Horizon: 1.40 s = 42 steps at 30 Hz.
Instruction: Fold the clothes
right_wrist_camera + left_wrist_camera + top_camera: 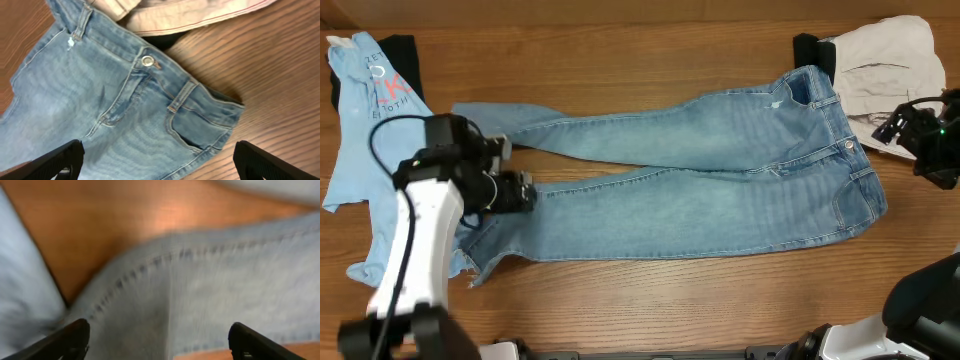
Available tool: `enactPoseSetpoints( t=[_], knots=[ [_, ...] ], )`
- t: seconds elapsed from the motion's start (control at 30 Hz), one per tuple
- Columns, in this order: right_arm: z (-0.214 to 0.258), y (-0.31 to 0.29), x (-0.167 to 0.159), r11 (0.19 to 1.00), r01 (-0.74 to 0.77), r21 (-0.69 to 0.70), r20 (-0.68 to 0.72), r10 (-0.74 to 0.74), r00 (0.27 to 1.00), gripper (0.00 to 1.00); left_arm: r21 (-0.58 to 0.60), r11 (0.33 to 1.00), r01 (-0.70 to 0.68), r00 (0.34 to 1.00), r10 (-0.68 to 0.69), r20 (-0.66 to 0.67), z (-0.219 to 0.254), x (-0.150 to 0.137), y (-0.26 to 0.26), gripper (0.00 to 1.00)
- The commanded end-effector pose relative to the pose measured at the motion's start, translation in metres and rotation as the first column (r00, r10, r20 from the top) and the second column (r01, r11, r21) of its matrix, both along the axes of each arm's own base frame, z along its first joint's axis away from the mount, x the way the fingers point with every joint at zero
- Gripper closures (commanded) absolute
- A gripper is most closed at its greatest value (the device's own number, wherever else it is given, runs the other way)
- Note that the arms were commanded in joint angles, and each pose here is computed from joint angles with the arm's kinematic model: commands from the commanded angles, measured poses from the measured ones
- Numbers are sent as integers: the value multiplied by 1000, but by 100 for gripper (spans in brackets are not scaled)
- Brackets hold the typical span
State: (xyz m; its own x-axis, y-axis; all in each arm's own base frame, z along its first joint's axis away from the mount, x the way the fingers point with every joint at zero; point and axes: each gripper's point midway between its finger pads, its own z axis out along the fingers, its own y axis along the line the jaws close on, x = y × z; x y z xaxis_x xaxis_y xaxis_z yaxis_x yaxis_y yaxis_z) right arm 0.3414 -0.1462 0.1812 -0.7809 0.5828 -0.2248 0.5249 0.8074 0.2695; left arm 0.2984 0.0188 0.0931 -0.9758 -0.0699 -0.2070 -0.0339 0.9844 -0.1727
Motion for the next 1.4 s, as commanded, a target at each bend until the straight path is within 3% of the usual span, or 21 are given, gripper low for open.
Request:
enactPoseSetpoints(
  t=[0.0,0.1,0.17,0.37,0.6,0.77,0.93,1.03,1.23,1.3,1.37],
  knots=[
    [16,11,9,999,-39,-10,54,40,998,0,14,997,-80,965,81,-248,-55,-26,3,9],
    [16,12,10,999,-45,-11,54,46,998,0,13,995,-98,952,98,-289,-78,-23,8,10],
    [16,12,10,999,-45,-12,56,46,997,0,27,990,-135,963,137,-234,-79,-10,22,9],
    [17,11,12,999,-45,-16,63,45,997,0,166,974,-156,960,189,-206,-81,-11,66,3],
    [17,11,12,999,-45,-17,65,46,997,0,228,962,-149,942,208,-263,-18,-6,83,4],
    [17,11,12,999,-45,-17,64,46,997,0,146,961,-236,932,266,-246,-20,-2,76,5],
    [17,11,12,999,-44,-16,62,45,997,0,3,935,-354,892,339,-299,-56,-25,68,8],
    [17,11,12,999,-44,-16,63,45,997,0,4,929,-371,880,353,-319,-80,-43,69,8],
    [17,11,11,999,-44,-13,60,45,997,0,11,944,-329,909,320,-268,-85,-35,74,7],
    [17,12,11,999,-44,-12,61,45,997,0,34,945,-326,907,322,-270,-86,-37,77,10],
    [17,12,12,999,-42,-9,63,42,997,0,45,945,-324,907,324,-270,-86,-37,79,28]
  ],
)
